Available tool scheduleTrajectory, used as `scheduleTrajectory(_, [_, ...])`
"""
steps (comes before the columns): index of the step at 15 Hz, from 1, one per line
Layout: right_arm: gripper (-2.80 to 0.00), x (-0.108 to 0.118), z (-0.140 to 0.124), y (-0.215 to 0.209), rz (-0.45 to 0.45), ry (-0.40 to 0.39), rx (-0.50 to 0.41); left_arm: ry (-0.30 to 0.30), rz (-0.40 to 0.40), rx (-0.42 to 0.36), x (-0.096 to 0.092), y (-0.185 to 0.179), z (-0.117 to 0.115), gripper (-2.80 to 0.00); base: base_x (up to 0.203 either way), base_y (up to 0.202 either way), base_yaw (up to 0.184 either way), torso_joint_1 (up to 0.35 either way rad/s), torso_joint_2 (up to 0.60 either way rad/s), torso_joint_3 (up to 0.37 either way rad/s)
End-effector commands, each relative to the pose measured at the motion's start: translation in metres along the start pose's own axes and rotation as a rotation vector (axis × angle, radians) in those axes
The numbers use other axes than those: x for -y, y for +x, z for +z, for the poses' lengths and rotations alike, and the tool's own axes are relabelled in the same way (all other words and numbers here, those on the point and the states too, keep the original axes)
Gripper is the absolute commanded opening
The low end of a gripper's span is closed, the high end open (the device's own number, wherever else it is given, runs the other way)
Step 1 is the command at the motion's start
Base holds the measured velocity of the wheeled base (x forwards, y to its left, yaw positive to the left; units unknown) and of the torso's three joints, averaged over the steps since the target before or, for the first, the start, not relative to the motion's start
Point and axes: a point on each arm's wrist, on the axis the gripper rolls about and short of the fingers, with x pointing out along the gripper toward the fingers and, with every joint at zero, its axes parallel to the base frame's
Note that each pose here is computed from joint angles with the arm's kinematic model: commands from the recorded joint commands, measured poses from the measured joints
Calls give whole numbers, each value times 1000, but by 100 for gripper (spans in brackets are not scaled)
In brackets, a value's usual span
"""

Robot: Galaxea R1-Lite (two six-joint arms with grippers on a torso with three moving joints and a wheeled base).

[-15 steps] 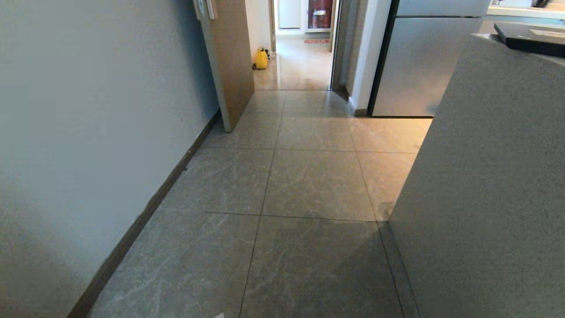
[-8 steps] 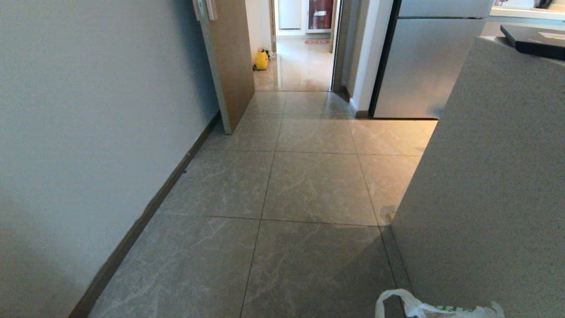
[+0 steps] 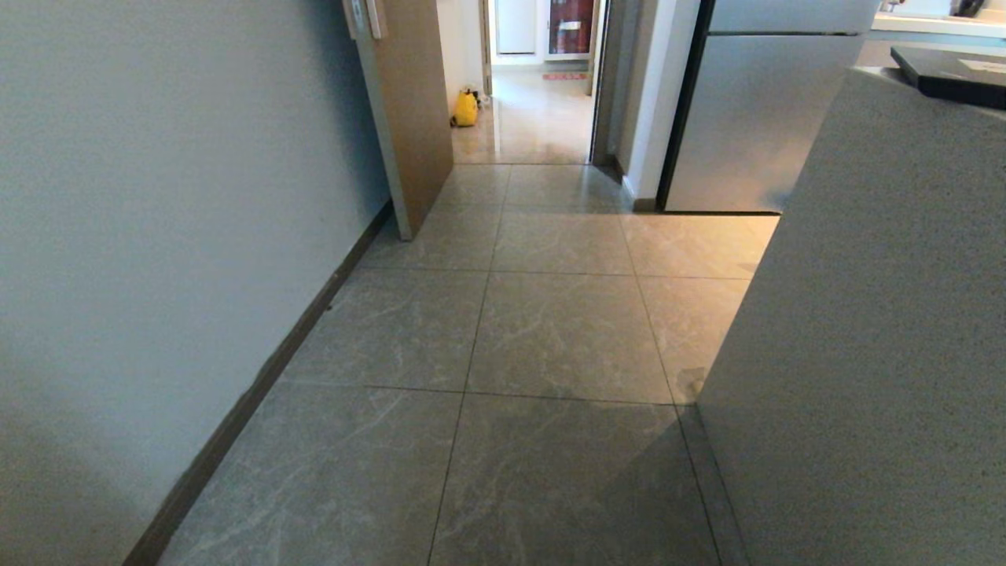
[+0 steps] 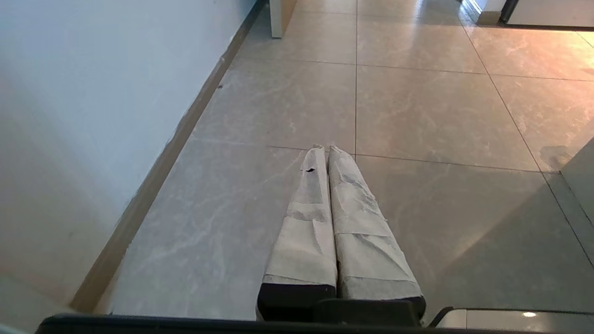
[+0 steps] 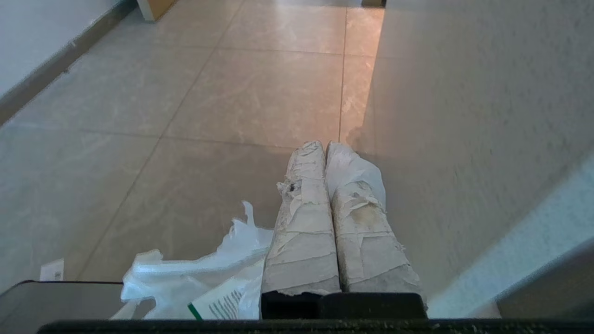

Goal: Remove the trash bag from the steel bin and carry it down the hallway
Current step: Put the trash bag at the door

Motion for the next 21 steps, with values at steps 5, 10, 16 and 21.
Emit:
scheduleTrajectory(5, [-280,0,0,0,0,-2,-1,-1,0,-1,0,0,0,-280,183,0,1,2,2,4])
scheduleTrajectory(10, [-280,0,0,0,0,-2,0,1,0,-1,0,0,0,-280,189,0,0,0,1,3])
scheduleTrajectory(16, [-280,0,0,0,0,-2,0,1,0,-1,0,0,0,-280,190,0,2,2,0,0])
scheduleTrajectory(21, [-280,0,0,0,1,-1,-1,0,2,-1,0,0,0,-280,190,0,2,0,3,3])
